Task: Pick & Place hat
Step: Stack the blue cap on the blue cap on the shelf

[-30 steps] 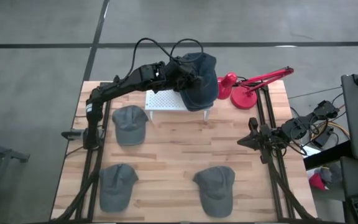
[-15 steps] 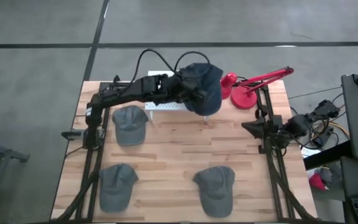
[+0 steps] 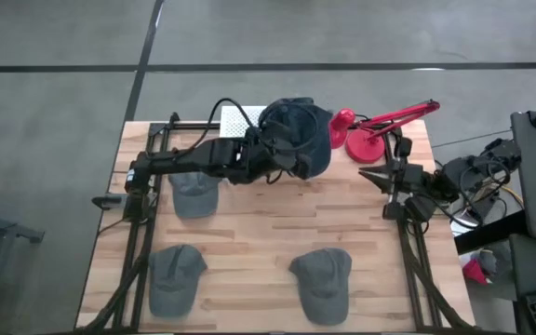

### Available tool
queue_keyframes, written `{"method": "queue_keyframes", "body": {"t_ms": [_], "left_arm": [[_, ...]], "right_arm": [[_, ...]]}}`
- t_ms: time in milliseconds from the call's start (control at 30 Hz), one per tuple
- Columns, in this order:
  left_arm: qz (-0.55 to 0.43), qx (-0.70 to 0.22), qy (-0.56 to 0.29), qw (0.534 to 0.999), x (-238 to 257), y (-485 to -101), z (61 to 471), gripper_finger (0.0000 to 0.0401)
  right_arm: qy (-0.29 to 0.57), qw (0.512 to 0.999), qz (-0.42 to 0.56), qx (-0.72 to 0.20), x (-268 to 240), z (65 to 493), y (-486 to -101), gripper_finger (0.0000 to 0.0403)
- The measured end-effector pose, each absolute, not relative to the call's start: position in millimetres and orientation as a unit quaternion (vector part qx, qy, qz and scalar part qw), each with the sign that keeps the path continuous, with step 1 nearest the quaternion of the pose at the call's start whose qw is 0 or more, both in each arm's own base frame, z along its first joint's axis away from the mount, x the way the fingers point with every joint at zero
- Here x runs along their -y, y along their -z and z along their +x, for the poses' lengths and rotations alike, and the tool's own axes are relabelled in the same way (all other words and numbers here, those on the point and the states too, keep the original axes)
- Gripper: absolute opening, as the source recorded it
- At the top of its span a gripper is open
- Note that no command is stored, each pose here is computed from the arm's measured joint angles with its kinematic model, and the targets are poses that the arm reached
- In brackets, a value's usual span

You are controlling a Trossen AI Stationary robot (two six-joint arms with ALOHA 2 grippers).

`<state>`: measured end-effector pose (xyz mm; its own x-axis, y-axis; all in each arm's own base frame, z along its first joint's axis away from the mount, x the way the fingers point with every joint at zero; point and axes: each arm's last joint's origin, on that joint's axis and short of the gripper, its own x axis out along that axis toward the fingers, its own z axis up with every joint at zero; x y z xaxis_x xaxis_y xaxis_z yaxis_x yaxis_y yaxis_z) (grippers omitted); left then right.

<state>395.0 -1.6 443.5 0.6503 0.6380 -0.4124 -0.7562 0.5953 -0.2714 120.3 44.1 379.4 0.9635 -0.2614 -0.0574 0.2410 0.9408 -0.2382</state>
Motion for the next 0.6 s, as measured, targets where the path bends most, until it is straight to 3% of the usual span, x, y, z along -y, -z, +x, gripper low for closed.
{"method": "queue_keyframes", "body": {"t_ms": [300, 600], "left_arm": [[-0.190, -0.130, -0.395, 0.889, 19, -444, 396, 0.0005], [-0.169, -0.140, -0.381, 0.898, 30, -440, 400, 0.0005]], "right_arm": [[0.168, 0.968, -0.165, -0.081, -47, 142, -426, 0.0131], [0.211, 0.951, -0.201, -0.106, -42, 169, -444, 0.0225]]}}
